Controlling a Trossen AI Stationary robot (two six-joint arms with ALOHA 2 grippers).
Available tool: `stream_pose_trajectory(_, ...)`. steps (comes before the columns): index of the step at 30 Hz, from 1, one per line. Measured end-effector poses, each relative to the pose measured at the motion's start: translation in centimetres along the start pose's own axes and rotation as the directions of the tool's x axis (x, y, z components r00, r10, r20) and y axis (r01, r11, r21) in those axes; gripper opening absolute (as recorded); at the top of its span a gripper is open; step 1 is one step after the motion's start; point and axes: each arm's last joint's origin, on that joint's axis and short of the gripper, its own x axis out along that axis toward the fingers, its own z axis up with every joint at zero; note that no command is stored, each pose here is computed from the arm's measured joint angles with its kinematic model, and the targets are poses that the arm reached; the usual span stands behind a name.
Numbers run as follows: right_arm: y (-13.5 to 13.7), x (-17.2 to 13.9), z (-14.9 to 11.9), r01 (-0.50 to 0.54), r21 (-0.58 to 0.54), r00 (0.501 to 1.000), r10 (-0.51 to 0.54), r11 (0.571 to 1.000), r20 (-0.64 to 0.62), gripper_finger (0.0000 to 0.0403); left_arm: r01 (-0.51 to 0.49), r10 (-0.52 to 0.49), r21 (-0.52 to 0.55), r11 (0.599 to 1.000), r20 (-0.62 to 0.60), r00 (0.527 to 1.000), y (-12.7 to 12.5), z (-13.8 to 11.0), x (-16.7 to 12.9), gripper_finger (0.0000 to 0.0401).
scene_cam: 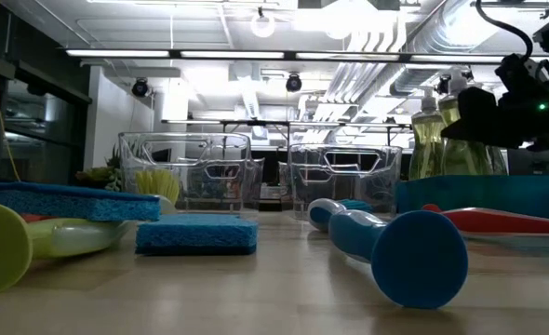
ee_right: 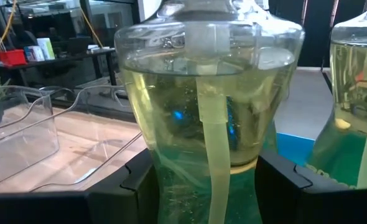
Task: Pick & Place Kitchen Sink Supplies
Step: Put the green dishwashing liquid dispenser into the blue bin
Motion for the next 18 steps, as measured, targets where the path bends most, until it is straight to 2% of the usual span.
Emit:
stream_pose_trajectory(7, 0.22, 0.01, 0.08, -0.035, -0.019, 0.999, 0.035, 0.999, -0.023, 0.0190, -0.007, 0.007, -0.002, 1.000, 0.002, 1.000, 0.04, 0.04, 0.00, 0.0366)
stream_pose_trajectory(12, 0.54, -0.01, 0.23, -0.088, -0.019, 0.995, 0.087, 0.996, -0.052, 0.0215, -0.011, 0.011, -0.003, 1.000, 0.006, 1.000, 0.07, 0.09, 0.00, 0.0366)
stream_pose_trajectory(18, 0.76, -0.03, 0.41, -0.122, -0.089, 0.991, 0.117, 0.988, -0.060, 0.0249, -0.012, 0.012, -0.002, 1.000, 0.006, 1.000, 0.07, 0.09, 0.00, 0.0366)
